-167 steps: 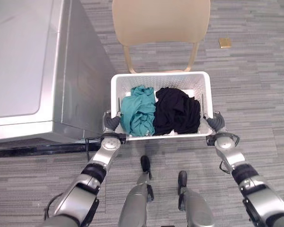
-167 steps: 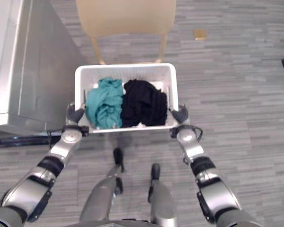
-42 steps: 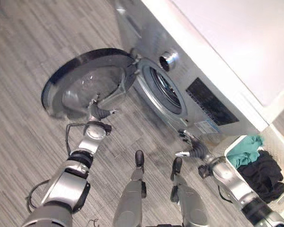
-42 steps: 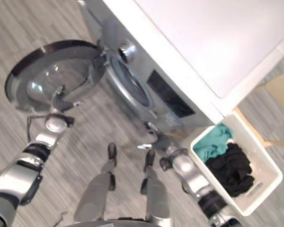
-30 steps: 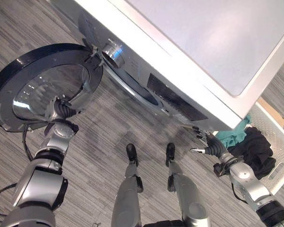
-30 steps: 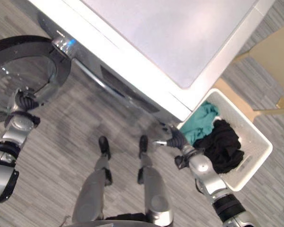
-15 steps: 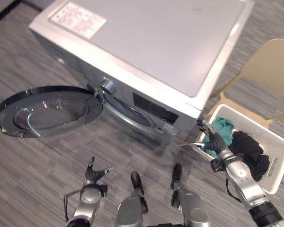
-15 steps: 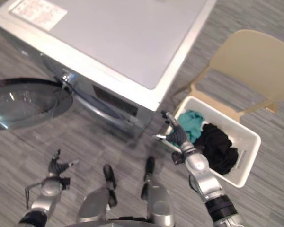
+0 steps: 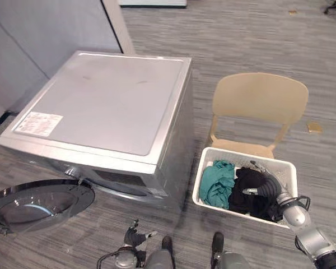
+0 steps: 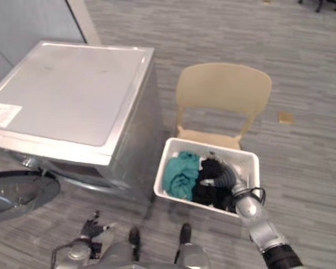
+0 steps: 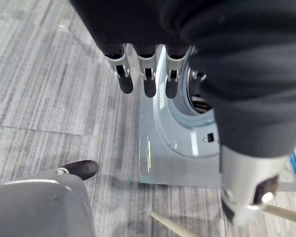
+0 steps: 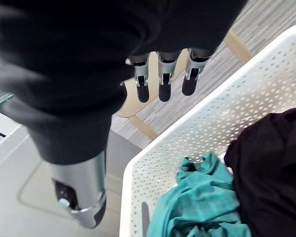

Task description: Grab the laundry basket,head to the washer,open it,put in the laundry and shut it.

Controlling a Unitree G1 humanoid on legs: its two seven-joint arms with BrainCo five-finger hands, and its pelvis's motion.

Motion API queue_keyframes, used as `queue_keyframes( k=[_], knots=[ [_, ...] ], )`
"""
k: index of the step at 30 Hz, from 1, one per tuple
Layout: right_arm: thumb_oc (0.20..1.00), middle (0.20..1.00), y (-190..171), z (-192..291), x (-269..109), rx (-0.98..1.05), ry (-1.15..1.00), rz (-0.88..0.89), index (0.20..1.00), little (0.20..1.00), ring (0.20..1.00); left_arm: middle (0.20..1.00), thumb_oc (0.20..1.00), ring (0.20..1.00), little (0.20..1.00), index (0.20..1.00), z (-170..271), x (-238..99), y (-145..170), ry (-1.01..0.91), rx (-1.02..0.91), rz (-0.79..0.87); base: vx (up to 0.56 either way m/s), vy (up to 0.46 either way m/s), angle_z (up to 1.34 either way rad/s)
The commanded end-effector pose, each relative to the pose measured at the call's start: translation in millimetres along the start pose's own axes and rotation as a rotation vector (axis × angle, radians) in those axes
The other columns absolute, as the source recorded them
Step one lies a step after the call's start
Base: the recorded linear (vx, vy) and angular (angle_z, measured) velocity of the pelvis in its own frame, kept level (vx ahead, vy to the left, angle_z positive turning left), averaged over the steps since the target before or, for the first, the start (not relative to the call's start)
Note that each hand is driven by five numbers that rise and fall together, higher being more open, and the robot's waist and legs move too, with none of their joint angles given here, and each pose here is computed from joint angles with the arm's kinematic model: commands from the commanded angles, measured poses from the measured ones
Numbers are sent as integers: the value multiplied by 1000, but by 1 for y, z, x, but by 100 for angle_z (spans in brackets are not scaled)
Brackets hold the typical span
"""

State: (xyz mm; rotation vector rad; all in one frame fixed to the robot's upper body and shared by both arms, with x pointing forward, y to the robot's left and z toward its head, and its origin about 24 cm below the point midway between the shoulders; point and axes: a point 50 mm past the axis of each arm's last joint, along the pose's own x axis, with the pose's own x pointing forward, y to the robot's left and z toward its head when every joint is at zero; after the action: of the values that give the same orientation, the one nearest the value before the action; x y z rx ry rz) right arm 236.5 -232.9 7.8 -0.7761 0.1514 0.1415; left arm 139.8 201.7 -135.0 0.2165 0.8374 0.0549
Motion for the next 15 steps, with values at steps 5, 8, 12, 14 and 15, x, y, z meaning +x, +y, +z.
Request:
queue_keyframes(
  k=[5,8,12,14,15],
  knots=[
    [1000,1000,-14,26,34,-210,-118,5,1000,1000,1000,1000,1000,1000,1000,1000,4,2,20,-25,71,40,72,146,-58],
    [1000,1000,-13,31,47,-334,-130,62,1000,1000,1000,1000,1000,1000,1000,1000,10,4,31,-46,80,69,-51,94,-8],
    [1000,1000,-13,40,77,-575,-122,122,1000,1000,1000,1000,1000,1000,1000,1000,35,10,43,-128,73,114,-111,31,1],
    [1000,1000,-9,40,88,-684,-94,150,1000,1000,1000,1000,1000,1000,1000,1000,43,12,44,-151,62,127,-144,-2,14],
    [1000,1000,-11,38,94,-762,-67,157,1000,1000,1000,1000,1000,1000,1000,1000,48,14,44,-166,57,131,-126,-10,11]
  ],
)
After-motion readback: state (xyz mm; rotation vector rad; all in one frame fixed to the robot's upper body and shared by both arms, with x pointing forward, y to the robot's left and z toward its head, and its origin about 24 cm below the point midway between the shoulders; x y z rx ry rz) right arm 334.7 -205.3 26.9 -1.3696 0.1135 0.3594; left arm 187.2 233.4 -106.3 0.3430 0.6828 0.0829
